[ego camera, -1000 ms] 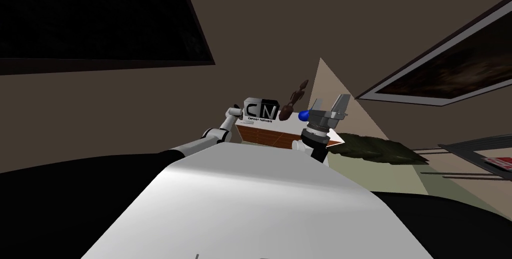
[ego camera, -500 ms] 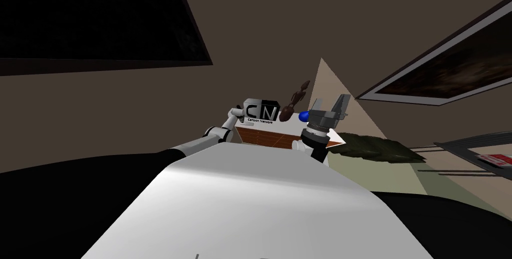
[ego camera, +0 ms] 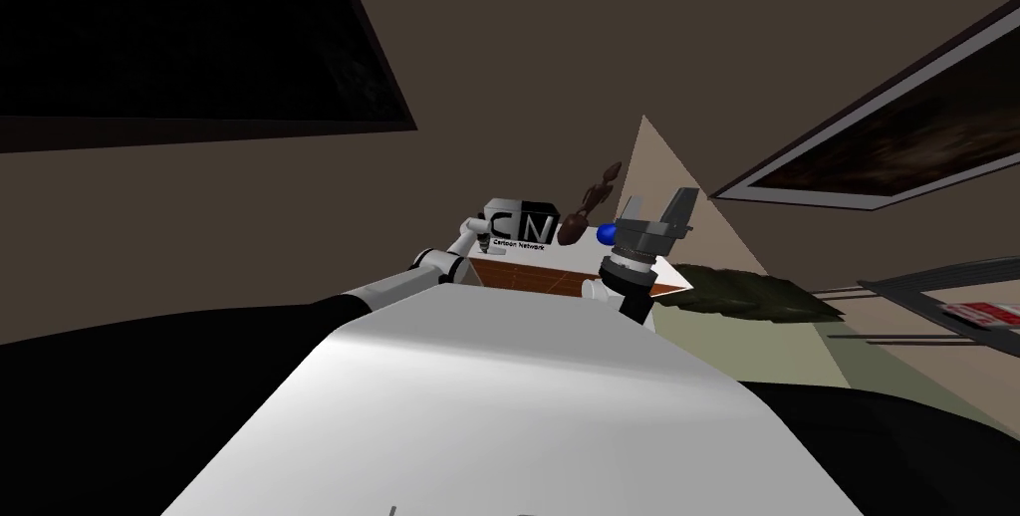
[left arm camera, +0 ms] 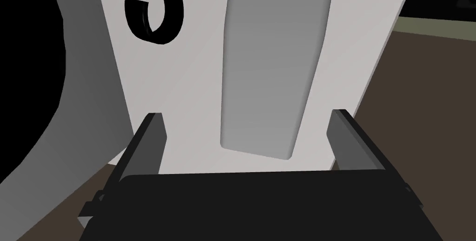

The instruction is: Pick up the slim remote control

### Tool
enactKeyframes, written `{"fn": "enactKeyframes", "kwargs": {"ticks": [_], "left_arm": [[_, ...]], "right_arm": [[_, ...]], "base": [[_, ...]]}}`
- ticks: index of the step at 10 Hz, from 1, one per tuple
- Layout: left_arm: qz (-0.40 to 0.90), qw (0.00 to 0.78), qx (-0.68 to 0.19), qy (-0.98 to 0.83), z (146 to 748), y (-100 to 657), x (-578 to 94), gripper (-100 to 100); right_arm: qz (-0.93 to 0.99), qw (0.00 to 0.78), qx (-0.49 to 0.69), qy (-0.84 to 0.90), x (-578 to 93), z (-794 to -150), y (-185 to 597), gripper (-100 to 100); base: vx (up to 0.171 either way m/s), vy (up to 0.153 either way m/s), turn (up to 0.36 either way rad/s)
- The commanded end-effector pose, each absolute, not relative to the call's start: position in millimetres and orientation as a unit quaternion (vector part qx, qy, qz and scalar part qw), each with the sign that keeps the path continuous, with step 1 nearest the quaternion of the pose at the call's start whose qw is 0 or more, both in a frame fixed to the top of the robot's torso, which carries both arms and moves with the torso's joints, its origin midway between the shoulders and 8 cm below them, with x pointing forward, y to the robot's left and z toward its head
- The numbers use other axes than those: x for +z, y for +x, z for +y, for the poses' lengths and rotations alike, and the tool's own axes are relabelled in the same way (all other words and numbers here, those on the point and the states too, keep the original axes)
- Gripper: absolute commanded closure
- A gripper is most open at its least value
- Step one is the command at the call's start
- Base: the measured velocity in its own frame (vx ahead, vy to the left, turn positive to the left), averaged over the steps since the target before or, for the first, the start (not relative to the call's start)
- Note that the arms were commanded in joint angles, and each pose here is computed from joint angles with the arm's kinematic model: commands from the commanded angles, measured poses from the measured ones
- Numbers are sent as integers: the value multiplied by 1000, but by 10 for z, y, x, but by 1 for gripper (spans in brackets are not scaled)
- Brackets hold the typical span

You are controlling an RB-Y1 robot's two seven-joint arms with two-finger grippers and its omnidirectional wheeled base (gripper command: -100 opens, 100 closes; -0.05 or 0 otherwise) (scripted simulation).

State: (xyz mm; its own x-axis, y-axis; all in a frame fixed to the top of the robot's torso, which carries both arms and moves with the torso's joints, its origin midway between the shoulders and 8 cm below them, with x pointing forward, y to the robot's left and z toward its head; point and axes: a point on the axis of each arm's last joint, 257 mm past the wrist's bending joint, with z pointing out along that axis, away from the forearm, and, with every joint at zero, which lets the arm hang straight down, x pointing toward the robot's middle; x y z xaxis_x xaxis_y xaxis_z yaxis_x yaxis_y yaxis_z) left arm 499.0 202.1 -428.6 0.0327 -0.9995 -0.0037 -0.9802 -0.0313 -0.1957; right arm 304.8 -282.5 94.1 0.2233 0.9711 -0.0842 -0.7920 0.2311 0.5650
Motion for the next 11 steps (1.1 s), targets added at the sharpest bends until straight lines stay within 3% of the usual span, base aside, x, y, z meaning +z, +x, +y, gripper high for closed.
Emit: {"fn": "enactKeyframes", "kwargs": {"ticks": [1,6,7,8,11], "left_arm": [[700,49,-43,-711,1917,4803,-4375,-100],[714,11,-9,-700,1700,4494,-4501,-100],[714,11,-8,-700,1700,4490,-4503,0],[710,10,-8,-704,1875,4491,-4559,-100],[701,11,-8,-713,2229,4481,-4658,-100]], "right_arm": [[216,754,584,207,941,-2825,3048,0],[216,754,584,207,941,-2825,3048,0],[216,754,585,207,941,-2824,3048,0],[216,754,585,207,941,-2824,3048,0],[216,754,585,207,941,-2824,3049,0]], "base": [[50,20,6],[66,15,-14],[0,0,0],[-12,-43,-82],[-10,-85,-115]]}}
